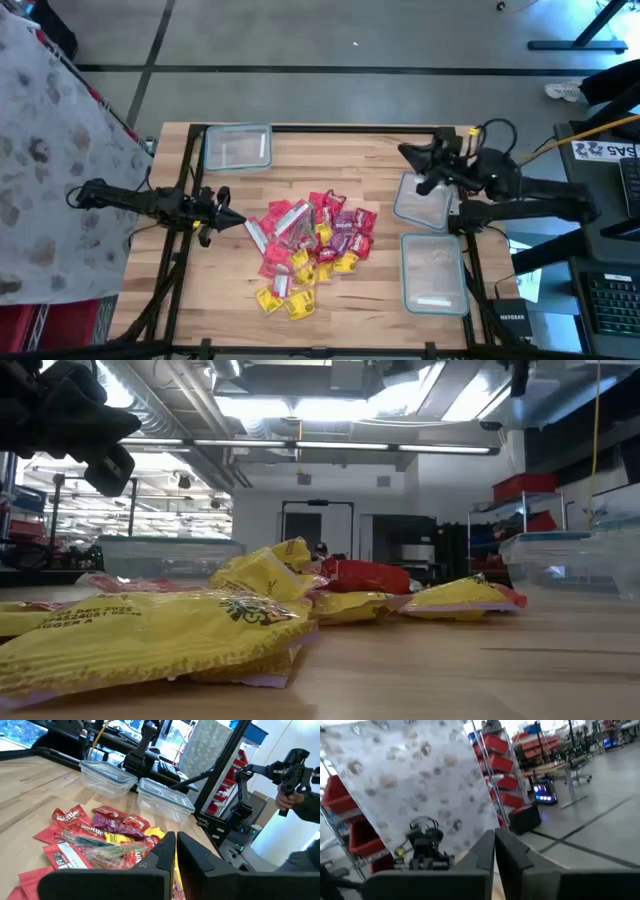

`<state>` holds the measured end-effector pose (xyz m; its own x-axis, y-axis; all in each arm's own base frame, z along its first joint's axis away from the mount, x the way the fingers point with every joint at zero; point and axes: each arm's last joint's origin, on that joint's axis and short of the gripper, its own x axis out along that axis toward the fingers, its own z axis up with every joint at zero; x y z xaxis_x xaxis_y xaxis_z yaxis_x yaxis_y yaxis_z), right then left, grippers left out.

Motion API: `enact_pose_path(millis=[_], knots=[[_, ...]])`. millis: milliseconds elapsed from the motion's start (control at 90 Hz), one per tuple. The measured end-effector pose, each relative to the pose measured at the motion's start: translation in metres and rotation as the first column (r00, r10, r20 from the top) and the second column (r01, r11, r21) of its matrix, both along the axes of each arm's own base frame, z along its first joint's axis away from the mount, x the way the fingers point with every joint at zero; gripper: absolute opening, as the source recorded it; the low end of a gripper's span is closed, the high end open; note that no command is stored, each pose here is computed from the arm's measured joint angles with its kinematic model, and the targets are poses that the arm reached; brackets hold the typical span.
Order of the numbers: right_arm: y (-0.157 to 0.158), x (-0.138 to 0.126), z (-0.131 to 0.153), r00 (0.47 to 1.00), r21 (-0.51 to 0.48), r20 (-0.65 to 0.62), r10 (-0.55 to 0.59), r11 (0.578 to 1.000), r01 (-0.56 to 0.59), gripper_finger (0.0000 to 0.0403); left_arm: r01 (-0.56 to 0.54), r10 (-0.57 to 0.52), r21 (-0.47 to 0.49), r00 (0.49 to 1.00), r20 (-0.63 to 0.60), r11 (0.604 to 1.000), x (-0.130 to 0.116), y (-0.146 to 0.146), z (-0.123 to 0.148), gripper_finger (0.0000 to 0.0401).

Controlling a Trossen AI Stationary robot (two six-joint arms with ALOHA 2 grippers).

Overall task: Sort candy
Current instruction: Open the rectangular transparent bin

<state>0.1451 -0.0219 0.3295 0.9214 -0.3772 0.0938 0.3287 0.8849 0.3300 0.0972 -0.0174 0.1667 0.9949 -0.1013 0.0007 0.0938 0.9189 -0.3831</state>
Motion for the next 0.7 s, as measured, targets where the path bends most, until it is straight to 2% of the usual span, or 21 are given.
enact_pose_path(millis=[89,156,211,300,400,478,533,600,656,700], knots=[[0.0,0.008,-0.005,0.999,0.003,-0.039,0.011,1.0,-0.01,0.0001,-0.026,0.026,0.028,1.0,0.006,0.999,0.0,0.001,0.0,0.0],[0.0,0.013,-0.008,0.998,0.004,-0.056,0.033,0.999,-0.033,0.0001,-0.154,0.153,0.036,0.988,0.031,0.987,0.0,0.005,0.003,0.0],[0.0,0.016,-0.01,0.996,0.005,-0.071,0.055,0.998,-0.055,0.0001,-0.265,0.263,0.001,0.959,0.101,0.964,0.0,0.009,0.01,0.0],[0.001,0.021,-0.013,0.99,0.008,-0.092,0.106,0.994,-0.106,0.0001,-0.377,0.409,-0.163,0.869,0.278,0.912,-0.005,0.015,0.031,0.0],[0.003,0.022,-0.013,0.983,0.008,-0.093,0.16,0.987,-0.16,0.0001,-0.408,0.539,-0.36,0.714,0.447,0.839,-0.018,0.022,0.053,0.0],[0.003,0.022,-0.013,0.98,0.008,-0.094,0.174,0.985,-0.174,0.0001,-0.346,0.575,-0.473,0.627,0.526,0.81,-0.027,0.025,0.064,0.0],[0.003,0.022,-0.013,0.98,0.008,-0.094,0.174,0.985,-0.175,0.0001,-0.247,0.586,-0.562,0.575,0.571,0.789,-0.034,0.026,0.07,0.0],[0.003,0.022,-0.013,0.98,0.008,-0.094,0.173,0.985,-0.173,0.0001,-0.114,0.618,-0.665,0.511,0.598,0.738,-0.041,0.028,0.075,0.0],[0.002,0.022,-0.013,0.983,0.007,-0.099,0.153,0.988,-0.153,0.0001,-0.025,0.622,-0.702,0.486,0.614,0.712,-0.045,0.029,0.08,0.0],[0.002,0.022,-0.014,0.985,0.009,-0.107,0.137,0.991,-0.137,0.0001,0.001,0.58,-0.67,0.501,0.643,0.742,-0.045,0.028,0.088,0.0]])
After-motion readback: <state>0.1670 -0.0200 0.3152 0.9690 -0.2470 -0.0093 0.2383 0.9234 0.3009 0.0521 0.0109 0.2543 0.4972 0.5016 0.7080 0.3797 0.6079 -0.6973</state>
